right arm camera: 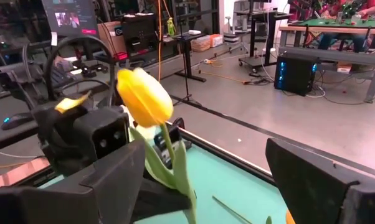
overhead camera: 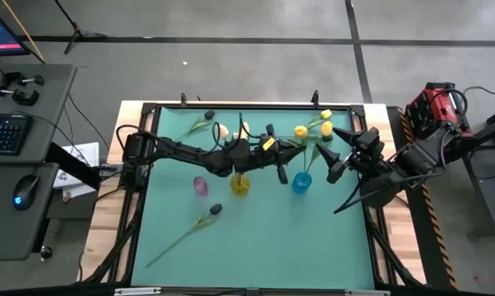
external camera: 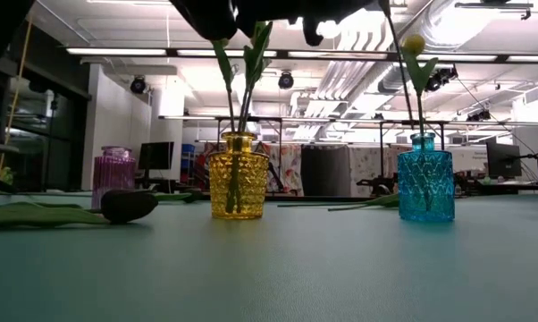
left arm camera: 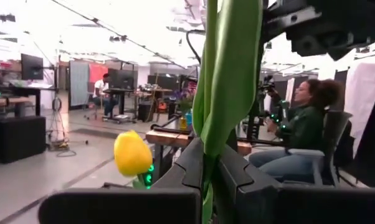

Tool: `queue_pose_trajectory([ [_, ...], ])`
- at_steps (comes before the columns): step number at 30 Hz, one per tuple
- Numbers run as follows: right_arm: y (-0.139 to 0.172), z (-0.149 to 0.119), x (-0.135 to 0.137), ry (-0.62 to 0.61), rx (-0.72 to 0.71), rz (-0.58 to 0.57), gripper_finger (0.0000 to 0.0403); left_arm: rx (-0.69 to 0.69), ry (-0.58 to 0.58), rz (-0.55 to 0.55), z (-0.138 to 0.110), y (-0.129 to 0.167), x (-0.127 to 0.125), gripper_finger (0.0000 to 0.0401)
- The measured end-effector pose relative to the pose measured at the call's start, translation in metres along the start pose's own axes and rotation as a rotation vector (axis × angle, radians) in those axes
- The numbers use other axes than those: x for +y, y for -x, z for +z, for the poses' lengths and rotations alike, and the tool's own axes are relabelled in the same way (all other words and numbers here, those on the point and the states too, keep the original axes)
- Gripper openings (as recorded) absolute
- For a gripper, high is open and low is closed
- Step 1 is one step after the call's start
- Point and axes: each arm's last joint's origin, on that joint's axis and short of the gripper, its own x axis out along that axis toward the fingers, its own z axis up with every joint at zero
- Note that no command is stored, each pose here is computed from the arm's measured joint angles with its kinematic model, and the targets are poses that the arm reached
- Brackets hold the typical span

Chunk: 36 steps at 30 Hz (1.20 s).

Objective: Sort flowers into vase by color
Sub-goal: Put the bottom yellow flower into the blue vase

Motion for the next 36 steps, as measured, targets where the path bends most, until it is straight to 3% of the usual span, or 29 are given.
queue_pose_trajectory([
  [5,0.0,0.0,0.0,0.0,0.001,0.0,0.0321,0.037,0.079,-0.033,-0.015,-0.002,0.001,0.0],
  [12,0.0,0.0,0.0,-0.007,0.001,0.001,0.0321,0.078,0.062,-0.04,-0.025,-0.001,-0.003,0.0],
  [15,0.0,0.0,0.0,-0.007,0.001,0.001,0.0321,0.141,0.039,-0.008,-0.031,0.0,-0.002,0.0],
  [19,0.0,0.0,0.0,-0.008,0.001,0.001,0.0321,0.213,0.108,0.017,-0.038,0.0,0.002,0.0014],
  [27,0.0,0.0,0.0,-0.007,0.001,0.001,0.0321,0.322,0.184,-0.108,-0.044,0.001,0.009,0.0116],
  [36,0.0,0.0,0.0,-0.004,-0.001,-0.001,0.0321,0.385,0.181,-0.122,-0.017,0.007,0.009,0.0258],
])
